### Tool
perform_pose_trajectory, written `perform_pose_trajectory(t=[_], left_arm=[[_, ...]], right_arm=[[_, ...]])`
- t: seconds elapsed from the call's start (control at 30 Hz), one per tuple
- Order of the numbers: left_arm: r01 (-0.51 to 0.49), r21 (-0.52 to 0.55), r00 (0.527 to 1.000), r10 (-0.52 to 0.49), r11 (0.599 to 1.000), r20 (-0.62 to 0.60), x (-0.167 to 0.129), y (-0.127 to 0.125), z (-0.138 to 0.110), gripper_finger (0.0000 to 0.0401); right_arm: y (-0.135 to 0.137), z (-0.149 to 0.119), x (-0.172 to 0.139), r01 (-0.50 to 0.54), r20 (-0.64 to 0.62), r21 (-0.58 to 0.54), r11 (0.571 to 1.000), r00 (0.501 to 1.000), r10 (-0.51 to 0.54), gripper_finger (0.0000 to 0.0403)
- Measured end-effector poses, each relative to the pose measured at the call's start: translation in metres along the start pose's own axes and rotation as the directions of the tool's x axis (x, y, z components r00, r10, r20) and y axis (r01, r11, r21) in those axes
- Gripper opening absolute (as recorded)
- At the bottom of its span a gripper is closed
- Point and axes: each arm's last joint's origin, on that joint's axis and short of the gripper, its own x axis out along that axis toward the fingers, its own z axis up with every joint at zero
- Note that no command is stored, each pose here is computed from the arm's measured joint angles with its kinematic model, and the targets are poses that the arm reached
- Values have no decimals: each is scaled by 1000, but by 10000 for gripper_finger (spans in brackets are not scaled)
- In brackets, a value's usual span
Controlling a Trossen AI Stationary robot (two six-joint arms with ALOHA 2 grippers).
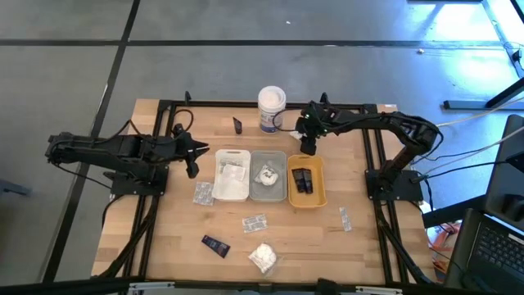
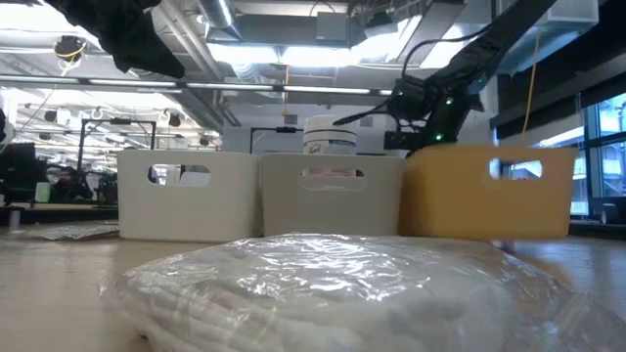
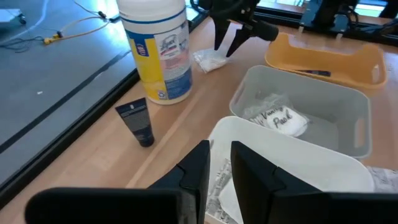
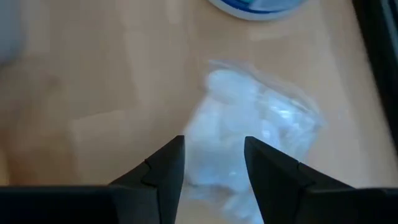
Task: Pick & Place Travel size toiletries
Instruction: Put the white cotton pack into the gray bin
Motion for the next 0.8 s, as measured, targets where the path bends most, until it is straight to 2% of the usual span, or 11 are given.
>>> perform_pose_trajectory(t=[0.13, 0.23, 0.43, 0.8], left_arm=[[-14, 0, 1000, 14, 1000, 5, 0, 0, 0, 61], [-13, -3, 1000, 13, 1000, 9, 0, 0, 1, 61], [-13, -2, 1000, 13, 1000, 8, 0, 0, 1, 61], [-13, -2, 1000, 13, 1000, 8, 0, 0, 1, 61]], right_arm=[[-7, 6, 7, 43, -82, 1, 999, 996, -43, 160], [-8, 8, 4, 10, -126, 9, 1000, 992, -9, 154], [-8, 12, -4, -33, -109, 39, 999, 993, 37, 154], [-31, 2, -5, 0, -114, 109, 994, 993, 12, 189]])
